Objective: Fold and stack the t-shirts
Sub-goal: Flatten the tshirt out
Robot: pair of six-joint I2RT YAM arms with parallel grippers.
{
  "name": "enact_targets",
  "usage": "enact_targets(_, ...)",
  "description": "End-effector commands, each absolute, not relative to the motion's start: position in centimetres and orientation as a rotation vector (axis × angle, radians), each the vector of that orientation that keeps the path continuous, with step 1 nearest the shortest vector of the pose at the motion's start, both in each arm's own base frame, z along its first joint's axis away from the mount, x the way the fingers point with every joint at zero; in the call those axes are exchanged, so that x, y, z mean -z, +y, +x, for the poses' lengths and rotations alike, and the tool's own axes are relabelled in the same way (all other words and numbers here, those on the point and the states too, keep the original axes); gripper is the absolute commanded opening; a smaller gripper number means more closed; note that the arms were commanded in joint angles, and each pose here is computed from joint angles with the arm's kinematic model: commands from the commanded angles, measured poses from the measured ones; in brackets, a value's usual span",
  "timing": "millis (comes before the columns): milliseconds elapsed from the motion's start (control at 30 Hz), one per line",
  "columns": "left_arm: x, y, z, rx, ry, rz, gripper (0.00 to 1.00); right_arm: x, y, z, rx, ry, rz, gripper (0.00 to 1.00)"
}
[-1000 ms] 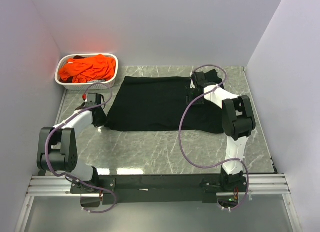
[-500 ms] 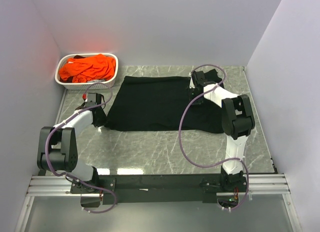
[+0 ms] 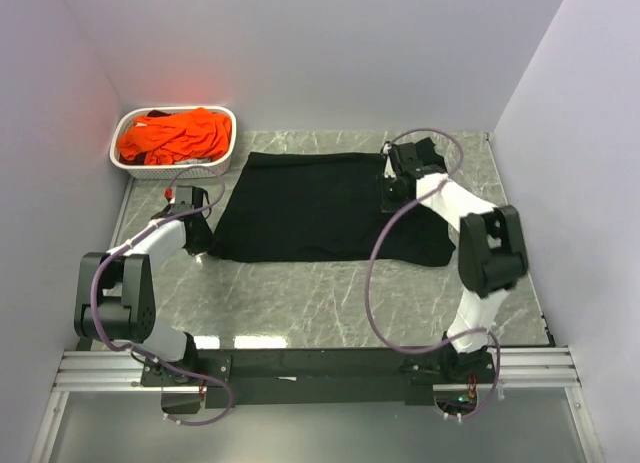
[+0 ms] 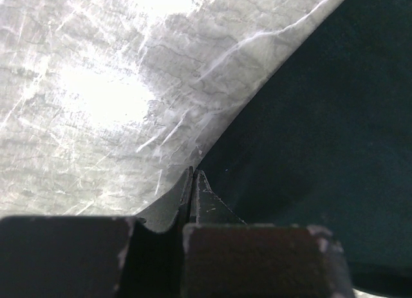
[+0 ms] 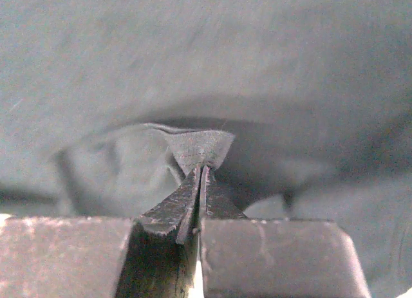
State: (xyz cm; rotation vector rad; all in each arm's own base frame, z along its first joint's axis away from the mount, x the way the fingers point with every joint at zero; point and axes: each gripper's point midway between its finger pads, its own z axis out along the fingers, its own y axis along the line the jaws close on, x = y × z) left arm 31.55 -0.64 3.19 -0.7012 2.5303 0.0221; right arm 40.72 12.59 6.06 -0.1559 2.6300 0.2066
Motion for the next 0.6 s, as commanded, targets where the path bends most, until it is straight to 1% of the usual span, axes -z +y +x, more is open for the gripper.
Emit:
enact_targets(0,-3.7,-0.4,31.9,-0.047,2.522,-0.699,0.01,-10.9,13.9,37.1,-0.296,2.561,-0.116,0.01)
enact_targets(33,-3.6,-0.3,31.8,-0.050,2.525,-0.700,0.01,-11.1,14.8,35.7,-0.323,2.568,-0.115,0.00)
enact_targets(67,-3.8,-0.3,31.8,-0.051,2.521,-0.700,0.01,-9.9,14.8,33.6,-0.329,2.614,-0.115,0.00)
enact_targets(100,-3.7,-0.2,31.8,-0.061,2.523,-0.702,0.01,-11.0,15.2,32.3,-0.366,2.592,-0.121,0.00)
enact_targets(133,-3.7,-0.2,31.7,-0.065,2.524,-0.701,0.01,-10.9,15.8,30.6,-0.389,2.613,-0.106,0.00)
enact_targets(167,-3.8,-0.1,31.7,-0.069,2.518,-0.706,0.01,-9.5,15.7,28.4,-0.396,2.659,-0.100,0.00)
enact_targets(200,-3.9,0.0,31.7,-0.073,2.517,-0.706,0.01,-10.6,15.7,27.2,-0.426,2.625,-0.086,0.00)
enact_targets(233,-4.1,0.1,31.7,-0.079,2.510,-0.707,0.01,-9.2,15.7,24.8,-0.441,2.674,-0.046,0.00)
enact_targets(333,-4.4,0.4,31.4,-0.095,2.500,-0.716,0.01,-10.3,15.6,21.7,-0.541,2.631,0.056,0.00)
enact_targets(367,-4.4,0.5,31.2,-0.101,2.500,-0.720,0.01,-9.1,15.1,19.9,-0.544,2.666,0.087,0.00)
enact_targets(433,-4.6,0.5,31.2,-0.103,2.491,-0.722,0.01,-10.2,14.8,18.4,-0.605,2.614,0.148,0.00)
enact_targets(467,-4.6,0.8,31.0,-0.120,2.490,-0.727,0.01,-9.5,13.9,17.1,-0.578,2.641,0.181,0.00)
enact_targets(500,-4.7,0.9,30.9,-0.129,2.486,-0.729,0.01,-10.4,13.6,16.7,-0.596,2.593,0.197,0.00)
enact_targets(567,-4.9,1.2,30.6,-0.150,2.482,-0.736,0.01,-10.4,12.6,15.4,-0.573,2.595,0.266,0.00)
